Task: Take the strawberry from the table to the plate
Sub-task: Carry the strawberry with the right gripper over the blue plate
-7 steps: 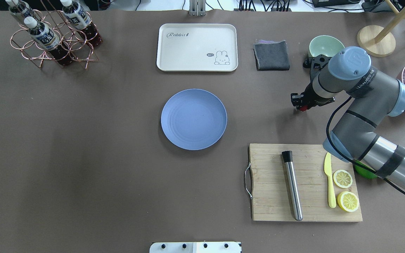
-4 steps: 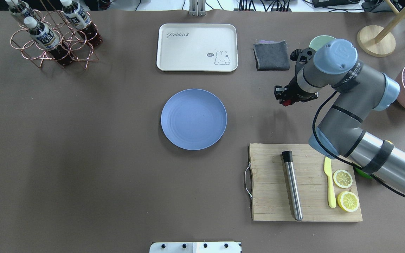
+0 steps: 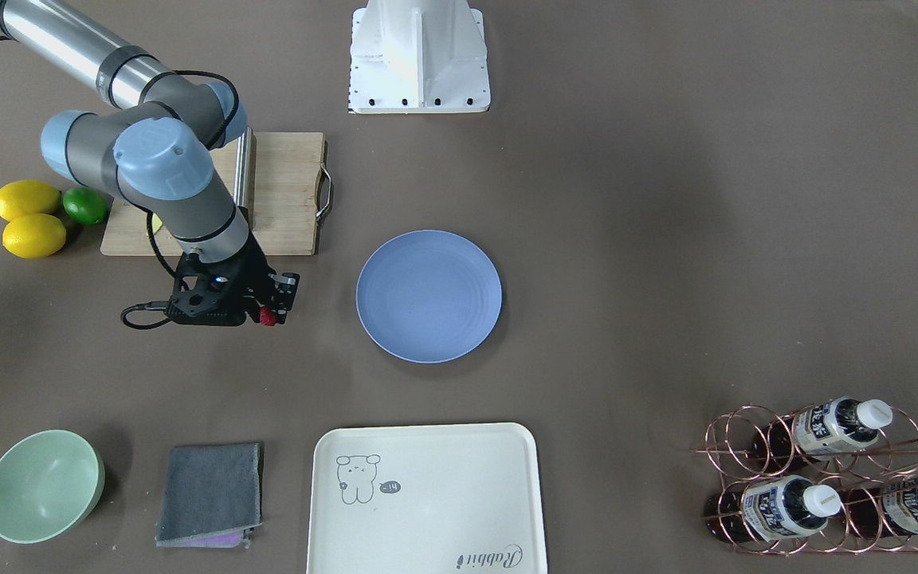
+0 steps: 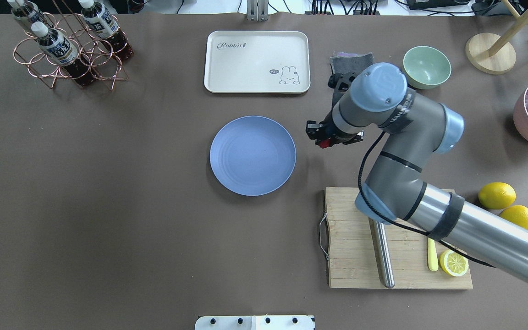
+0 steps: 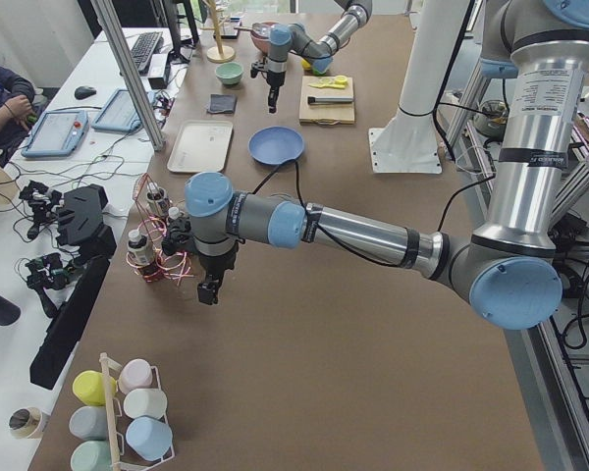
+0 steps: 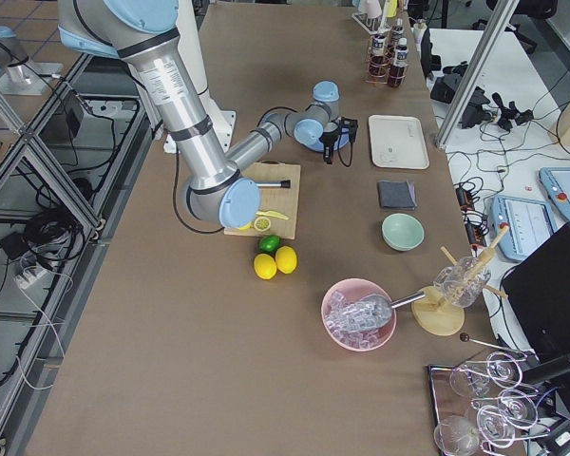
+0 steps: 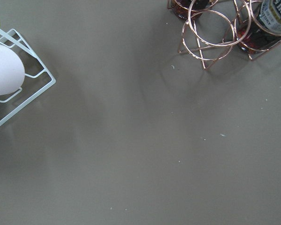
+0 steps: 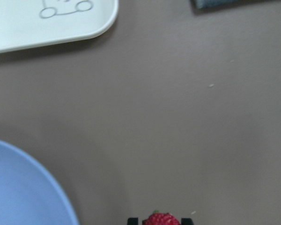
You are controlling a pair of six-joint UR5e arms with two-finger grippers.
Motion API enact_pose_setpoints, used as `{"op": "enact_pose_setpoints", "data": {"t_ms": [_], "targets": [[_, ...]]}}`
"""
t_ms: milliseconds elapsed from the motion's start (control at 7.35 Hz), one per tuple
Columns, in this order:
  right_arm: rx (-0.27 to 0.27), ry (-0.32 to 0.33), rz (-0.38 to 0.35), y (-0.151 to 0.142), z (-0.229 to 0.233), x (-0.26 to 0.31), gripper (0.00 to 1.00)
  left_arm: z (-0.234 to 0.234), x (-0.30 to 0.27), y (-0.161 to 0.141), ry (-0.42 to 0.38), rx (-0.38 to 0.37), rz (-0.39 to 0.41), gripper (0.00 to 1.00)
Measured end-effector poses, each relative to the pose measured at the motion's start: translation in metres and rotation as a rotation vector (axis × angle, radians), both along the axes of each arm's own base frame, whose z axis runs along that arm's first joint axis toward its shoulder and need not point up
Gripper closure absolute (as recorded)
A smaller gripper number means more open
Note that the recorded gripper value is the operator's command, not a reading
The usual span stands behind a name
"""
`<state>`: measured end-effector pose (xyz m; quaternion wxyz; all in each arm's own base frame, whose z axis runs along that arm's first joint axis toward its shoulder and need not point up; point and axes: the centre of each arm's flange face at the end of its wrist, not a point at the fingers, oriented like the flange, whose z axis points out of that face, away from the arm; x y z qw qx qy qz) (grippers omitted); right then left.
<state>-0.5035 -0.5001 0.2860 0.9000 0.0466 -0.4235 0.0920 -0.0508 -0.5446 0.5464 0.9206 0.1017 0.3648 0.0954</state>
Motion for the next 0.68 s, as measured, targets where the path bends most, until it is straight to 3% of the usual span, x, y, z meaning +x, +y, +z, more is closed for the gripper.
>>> {"op": "enact_pose_setpoints", "data": {"t_ms": [272, 680], "targets": [[-0.018, -0.006, 0.019, 0.024, -0.059, -0.050, 1.00, 0.004, -0.004, 0.003, -0.003, -0.003, -0.002, 0.02], [-0.022, 0.003, 0.056, 0.027, -0.105, -0.106, 1.00, 0.011, -0.009, 0.009, -0.002, -0.011, -0.007, 0.02]]}}
